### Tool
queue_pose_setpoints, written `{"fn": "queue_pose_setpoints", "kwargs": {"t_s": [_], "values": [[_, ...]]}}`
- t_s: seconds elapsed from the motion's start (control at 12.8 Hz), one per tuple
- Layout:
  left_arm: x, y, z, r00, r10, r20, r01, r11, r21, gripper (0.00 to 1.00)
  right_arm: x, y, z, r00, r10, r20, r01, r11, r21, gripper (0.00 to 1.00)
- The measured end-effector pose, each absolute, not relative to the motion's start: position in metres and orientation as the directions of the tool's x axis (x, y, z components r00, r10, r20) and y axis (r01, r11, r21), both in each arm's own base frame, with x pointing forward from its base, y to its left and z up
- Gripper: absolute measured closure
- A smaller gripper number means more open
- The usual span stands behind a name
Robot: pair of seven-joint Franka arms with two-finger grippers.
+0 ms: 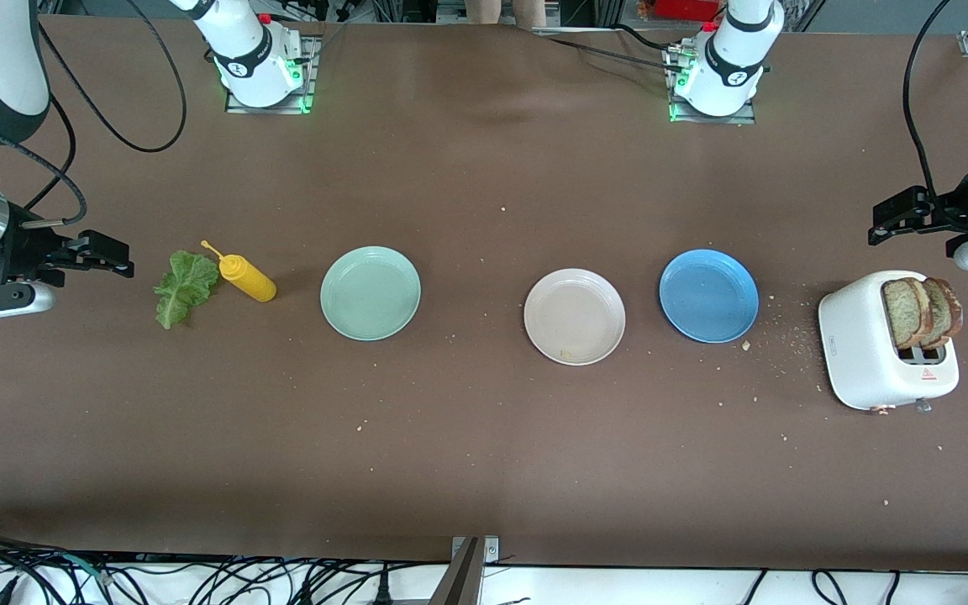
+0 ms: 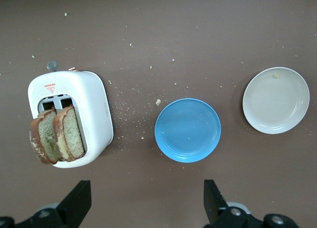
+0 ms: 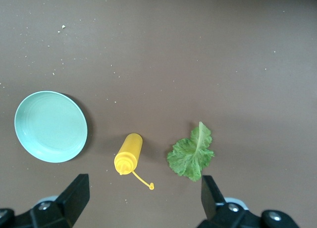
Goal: Make sandwich in beige plate with both arms
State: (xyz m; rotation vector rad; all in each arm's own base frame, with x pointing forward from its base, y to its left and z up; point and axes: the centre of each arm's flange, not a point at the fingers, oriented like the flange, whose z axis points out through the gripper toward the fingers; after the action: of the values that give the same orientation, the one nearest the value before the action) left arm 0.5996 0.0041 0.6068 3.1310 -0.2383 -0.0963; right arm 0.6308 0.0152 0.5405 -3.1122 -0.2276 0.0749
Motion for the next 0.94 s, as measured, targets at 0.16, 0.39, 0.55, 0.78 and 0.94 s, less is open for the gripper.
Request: {"fn": "queue_pose_setpoints", "kwargs": {"t_s": [0.16,0.39,0.55,0.78,0.94], "values": [[0.5996,0.004,0.6068,0.987,-0.151,-0.061,-0.151,-0.988,0.005,0.0,0.6308,0.0152,0.5405,0.988,0.146,-0.046,0.145,-0.989,-0.024,0.0],[0.5996,0.0031,0.6068,0.986,-0.153,-0.061,-0.153,-0.988,0.005,0.0,0.6308,0.0152,0.5405,0.988,0.146,-0.046,0.145,-0.989,-0.024,0.0],[0.5996,0.0022,0.6068,0.986,-0.155,-0.061,-0.155,-0.988,0.005,0.0,0.6308,0.0152,0.5405,0.988,0.146,-0.046,0.145,-0.989,-0.024,0.0],[0.5996,-0.0027,0.607,0.985,-0.163,-0.061,-0.163,-0.987,0.007,0.0,0.6308,0.0152,0.5405,0.988,0.146,-0.046,0.145,-0.989,-0.024,0.0],[0.5996,-0.0032,0.607,0.985,-0.164,-0.06,-0.164,-0.986,0.007,0.0,0.6308,0.0152,0.5405,0.988,0.146,-0.046,0.145,-0.989,-0.024,0.0]]}}
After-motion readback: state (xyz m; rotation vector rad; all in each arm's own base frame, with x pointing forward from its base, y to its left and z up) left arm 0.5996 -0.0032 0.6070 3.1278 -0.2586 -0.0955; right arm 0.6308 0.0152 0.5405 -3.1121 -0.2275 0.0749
